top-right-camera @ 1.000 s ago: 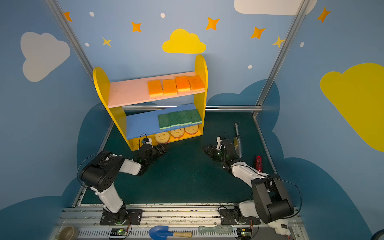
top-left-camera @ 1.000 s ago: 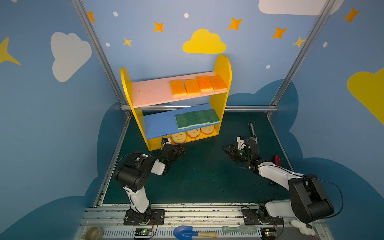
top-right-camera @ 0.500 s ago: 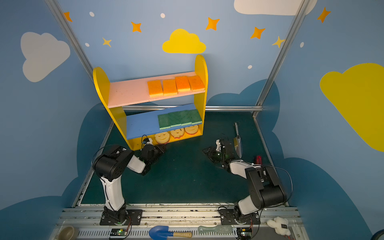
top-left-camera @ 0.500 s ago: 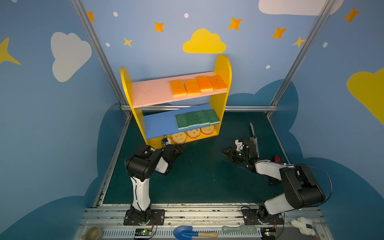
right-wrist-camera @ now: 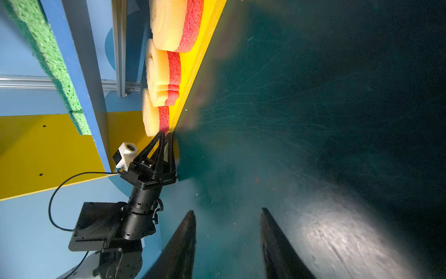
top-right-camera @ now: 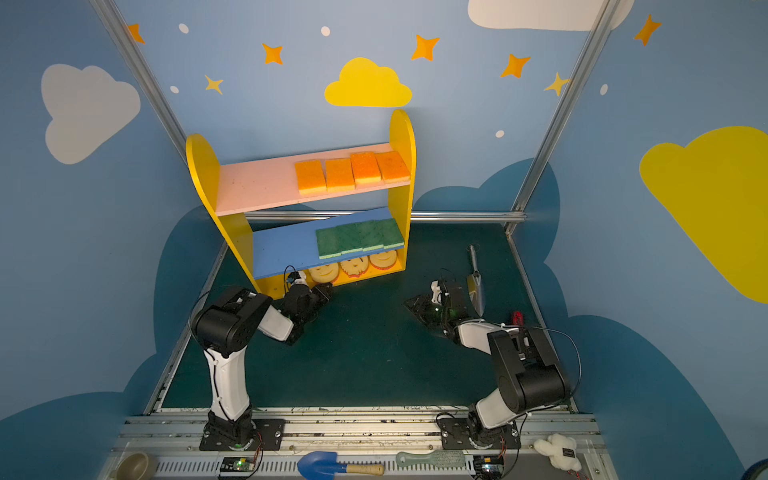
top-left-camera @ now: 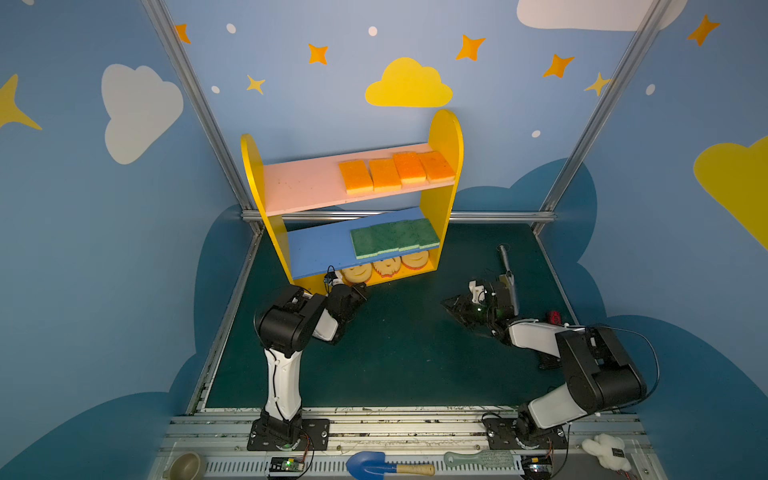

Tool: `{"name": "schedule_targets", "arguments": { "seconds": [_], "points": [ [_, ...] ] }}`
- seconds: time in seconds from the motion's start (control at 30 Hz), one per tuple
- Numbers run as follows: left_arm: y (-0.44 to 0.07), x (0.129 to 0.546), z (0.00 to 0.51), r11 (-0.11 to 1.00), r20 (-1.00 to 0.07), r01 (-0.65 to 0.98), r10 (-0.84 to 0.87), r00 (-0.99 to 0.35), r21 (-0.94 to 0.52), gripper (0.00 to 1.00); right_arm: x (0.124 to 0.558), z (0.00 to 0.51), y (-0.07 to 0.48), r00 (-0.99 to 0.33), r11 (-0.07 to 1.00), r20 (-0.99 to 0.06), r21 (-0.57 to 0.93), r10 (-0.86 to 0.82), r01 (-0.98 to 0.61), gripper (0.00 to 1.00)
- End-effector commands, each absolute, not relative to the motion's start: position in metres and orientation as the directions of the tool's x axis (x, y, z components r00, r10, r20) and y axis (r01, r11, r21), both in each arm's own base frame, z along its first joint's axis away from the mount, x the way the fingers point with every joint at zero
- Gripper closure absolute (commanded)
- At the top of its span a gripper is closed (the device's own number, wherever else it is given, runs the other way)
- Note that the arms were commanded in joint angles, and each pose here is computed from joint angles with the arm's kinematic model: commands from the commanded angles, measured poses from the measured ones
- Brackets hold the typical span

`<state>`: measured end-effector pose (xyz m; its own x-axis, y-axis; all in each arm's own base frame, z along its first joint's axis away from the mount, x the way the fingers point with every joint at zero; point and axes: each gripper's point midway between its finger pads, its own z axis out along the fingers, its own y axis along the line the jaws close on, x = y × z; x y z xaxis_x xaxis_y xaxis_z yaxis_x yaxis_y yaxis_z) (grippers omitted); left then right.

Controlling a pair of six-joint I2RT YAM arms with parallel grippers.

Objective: Place and organize the cleaning sponges onto the shelf

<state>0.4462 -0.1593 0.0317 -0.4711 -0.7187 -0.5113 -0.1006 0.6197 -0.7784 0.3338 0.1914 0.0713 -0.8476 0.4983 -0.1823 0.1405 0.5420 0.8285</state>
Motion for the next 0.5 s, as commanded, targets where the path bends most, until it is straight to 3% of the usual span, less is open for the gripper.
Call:
{"name": "schedule_targets", "arguments": {
  "seconds": [0.0,0.2,0.47],
  "points": [
    [-0.15,0.452,0.016,0.648,-0.522,-0.142,-0.708,-0.475,-0.749,0.74,0.337,0.073,0.192,-0.849,0.541,-0.191,0.831,0.493,0.127,0.57],
    [-0.164,0.441,0.024,0.674,-0.536,-0.101,-0.66,-0.526,-0.732,0.71,0.335,0.089,0.19,-0.844,0.556,-0.232,0.826,0.483,0.091,0.58],
    [-0.185,0.392,0.057,0.733,-0.61,-0.013,-0.575,-0.545,-0.68,0.63,0.32,0.136,0.174,-0.812,0.621,-0.345,0.784,0.471,0.028,0.55]
  ]
}}
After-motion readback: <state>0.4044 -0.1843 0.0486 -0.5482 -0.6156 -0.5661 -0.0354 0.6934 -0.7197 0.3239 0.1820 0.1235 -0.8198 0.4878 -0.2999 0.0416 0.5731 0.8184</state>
